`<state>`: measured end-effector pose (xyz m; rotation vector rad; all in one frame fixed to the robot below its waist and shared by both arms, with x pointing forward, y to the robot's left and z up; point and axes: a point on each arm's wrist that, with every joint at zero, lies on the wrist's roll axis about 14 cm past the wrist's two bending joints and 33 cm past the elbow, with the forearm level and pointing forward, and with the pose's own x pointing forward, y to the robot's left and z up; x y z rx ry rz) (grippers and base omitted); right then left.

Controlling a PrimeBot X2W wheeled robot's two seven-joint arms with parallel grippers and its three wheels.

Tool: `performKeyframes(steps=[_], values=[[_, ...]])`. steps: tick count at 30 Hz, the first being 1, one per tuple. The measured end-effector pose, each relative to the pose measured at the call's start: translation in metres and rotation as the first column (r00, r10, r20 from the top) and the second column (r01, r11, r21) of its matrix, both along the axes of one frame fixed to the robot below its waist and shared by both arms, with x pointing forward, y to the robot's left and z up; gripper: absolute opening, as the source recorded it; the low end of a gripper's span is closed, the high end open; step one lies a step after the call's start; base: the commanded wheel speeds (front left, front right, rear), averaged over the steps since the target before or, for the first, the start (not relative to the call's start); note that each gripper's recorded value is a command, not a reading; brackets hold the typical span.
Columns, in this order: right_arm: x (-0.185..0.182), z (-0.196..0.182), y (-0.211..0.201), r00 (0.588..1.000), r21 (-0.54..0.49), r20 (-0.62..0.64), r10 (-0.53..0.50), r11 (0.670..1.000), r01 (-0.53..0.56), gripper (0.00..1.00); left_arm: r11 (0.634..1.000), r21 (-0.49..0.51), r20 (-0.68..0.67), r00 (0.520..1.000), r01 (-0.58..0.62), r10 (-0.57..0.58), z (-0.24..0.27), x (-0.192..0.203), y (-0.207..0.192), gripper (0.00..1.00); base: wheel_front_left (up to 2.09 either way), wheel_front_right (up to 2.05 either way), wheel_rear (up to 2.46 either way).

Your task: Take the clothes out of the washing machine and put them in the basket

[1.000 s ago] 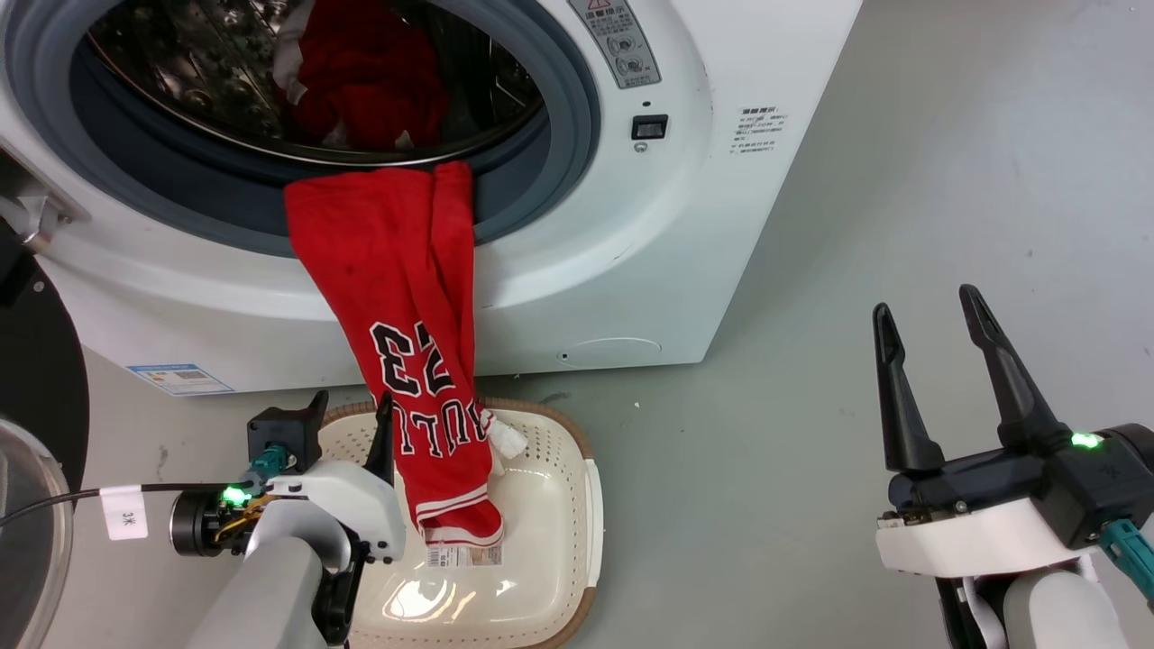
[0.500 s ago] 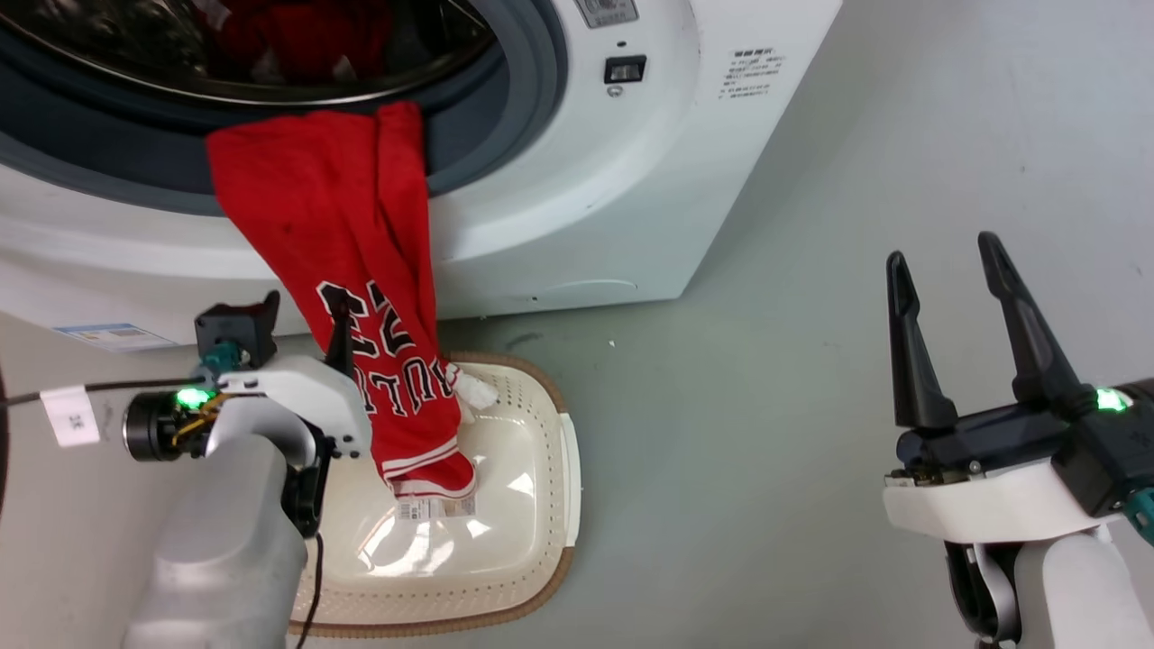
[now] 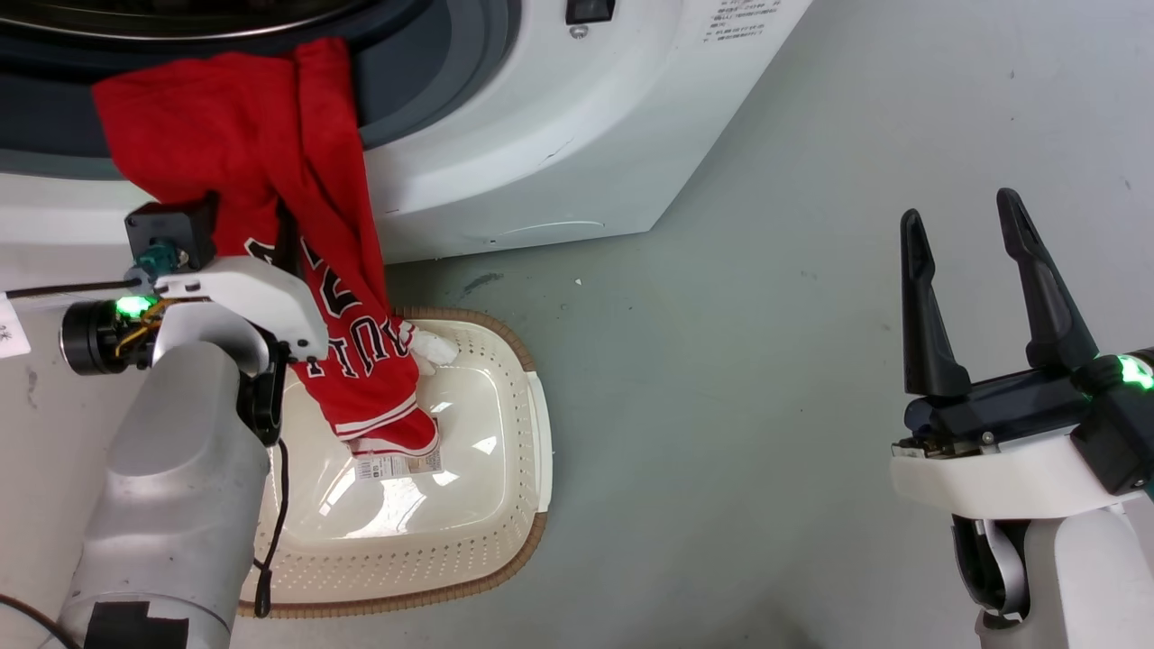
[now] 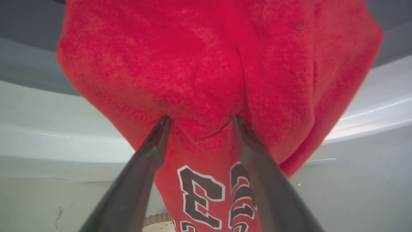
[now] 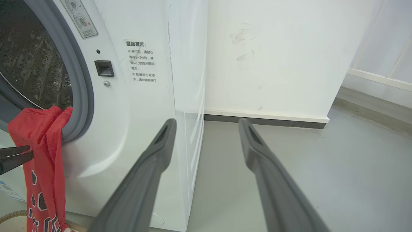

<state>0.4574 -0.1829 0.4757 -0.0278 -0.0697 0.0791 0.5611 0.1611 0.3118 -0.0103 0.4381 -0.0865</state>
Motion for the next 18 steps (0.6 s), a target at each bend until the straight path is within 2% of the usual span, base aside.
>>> performKeyframes(steps=[13, 14, 15, 16, 18], values=[[0.0022, -0.0029, 0.0014, 1.000, 0.004, -0.005, 0.004, 1.000, -0.004, 1.00, 1.000, -0.003, 0.024, 1.000, -0.012, 0.012, 0.0044, 0.0074, 0.0023, 1.00, 0.00, 0.00, 0.00], [0.0023, -0.0030, 0.0015, 1.000, 0.004, -0.005, 0.004, 1.000, -0.004, 1.00, 1.000, -0.007, 0.022, 1.000, -0.012, 0.012, 0.0039, 0.0070, 0.0022, 0.91, 0.00, 0.00, 0.00], [0.0024, -0.0031, 0.0015, 1.000, 0.004, -0.005, 0.004, 1.000, -0.004, 1.00, 1.000, -0.009, 0.021, 1.000, -0.014, 0.014, 0.0037, 0.0069, 0.0026, 0.27, 0.00, 0.00, 0.00], [0.0024, -0.0030, 0.0016, 1.000, 0.004, -0.005, 0.005, 1.000, -0.005, 1.00, 1.000, -0.011, 0.019, 1.000, -0.010, 0.010, 0.0033, 0.0065, 0.0024, 0.00, 0.00, 0.00, 0.00], [0.0022, -0.0027, 0.0018, 1.000, 0.004, -0.005, 0.005, 1.000, -0.005, 1.00, 1.000, -0.016, 0.010, 1.000, -0.004, 0.004, 0.0016, 0.0047, 0.0017, 0.00, 0.00, 0.00, 0.00]])
